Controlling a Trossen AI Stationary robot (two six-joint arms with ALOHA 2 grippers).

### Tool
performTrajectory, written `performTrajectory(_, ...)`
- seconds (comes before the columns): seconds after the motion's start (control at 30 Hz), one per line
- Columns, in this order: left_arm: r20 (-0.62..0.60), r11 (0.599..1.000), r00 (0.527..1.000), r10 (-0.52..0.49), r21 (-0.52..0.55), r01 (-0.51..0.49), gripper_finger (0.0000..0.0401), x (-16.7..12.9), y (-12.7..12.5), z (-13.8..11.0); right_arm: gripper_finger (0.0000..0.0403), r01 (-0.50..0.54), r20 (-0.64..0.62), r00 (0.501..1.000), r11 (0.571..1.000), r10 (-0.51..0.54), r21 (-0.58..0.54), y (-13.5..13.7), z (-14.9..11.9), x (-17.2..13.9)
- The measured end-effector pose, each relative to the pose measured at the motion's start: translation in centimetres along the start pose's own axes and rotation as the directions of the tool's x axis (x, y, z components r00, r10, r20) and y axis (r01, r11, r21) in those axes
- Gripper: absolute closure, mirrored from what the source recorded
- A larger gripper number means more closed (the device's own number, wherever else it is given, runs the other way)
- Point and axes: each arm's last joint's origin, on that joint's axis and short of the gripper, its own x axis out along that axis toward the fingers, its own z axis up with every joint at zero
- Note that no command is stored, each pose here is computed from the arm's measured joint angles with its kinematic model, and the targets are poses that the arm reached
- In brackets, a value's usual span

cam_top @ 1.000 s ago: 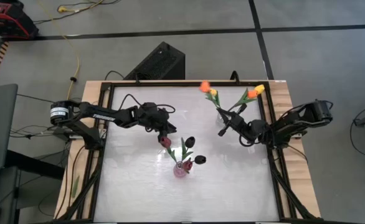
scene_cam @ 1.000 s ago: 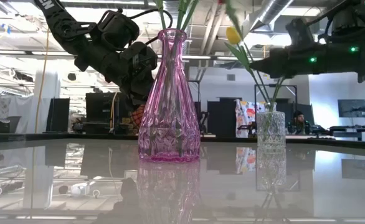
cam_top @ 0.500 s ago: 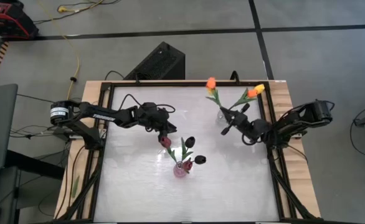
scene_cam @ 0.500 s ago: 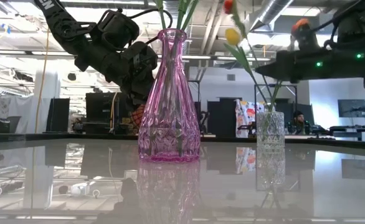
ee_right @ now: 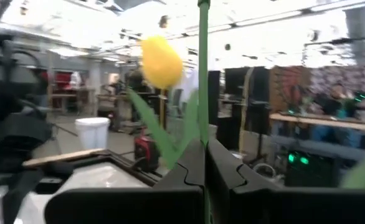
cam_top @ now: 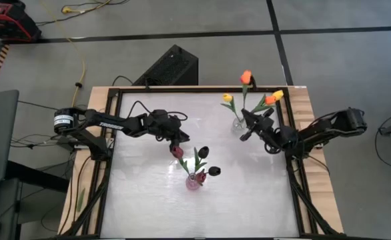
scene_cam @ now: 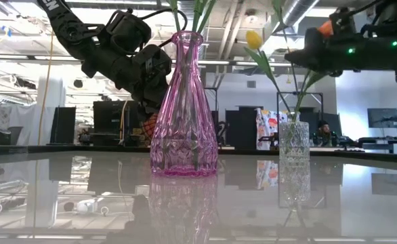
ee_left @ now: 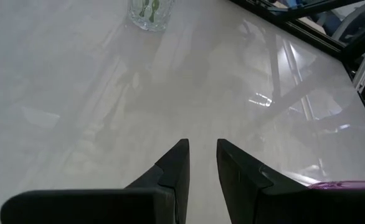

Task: Sort flowers into vase by color
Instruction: Put the orange flower into the transparent vase

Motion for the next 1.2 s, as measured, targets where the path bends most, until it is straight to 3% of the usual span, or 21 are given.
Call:
performTrajectory(0.3,0.007,1.0,1.0,-0.002,0.002,0.002,0.0334,0.0,0.0,0.1,0.0381,0.11,-0.056,0.993,0.991,-0.106,0.079,-0.8,-1.4,0.9)
performTrajectory(0.63,0.003,1.0,1.0,-0.001,0.002,0.001,0.0334,0.0,0.0,0.0,0.0381,0.155,-0.085,0.985,0.987,-0.151,0.031,0.0,-2.2,2.5)
performTrajectory(1.2,-0.006,1.0,1.0,0.0,0.026,0.0,0.0334,0.0,0.0,-0.1,0.0381,0.195,-0.146,0.97,0.98,-0.197,-0.028,1.1,-2.8,1.5)
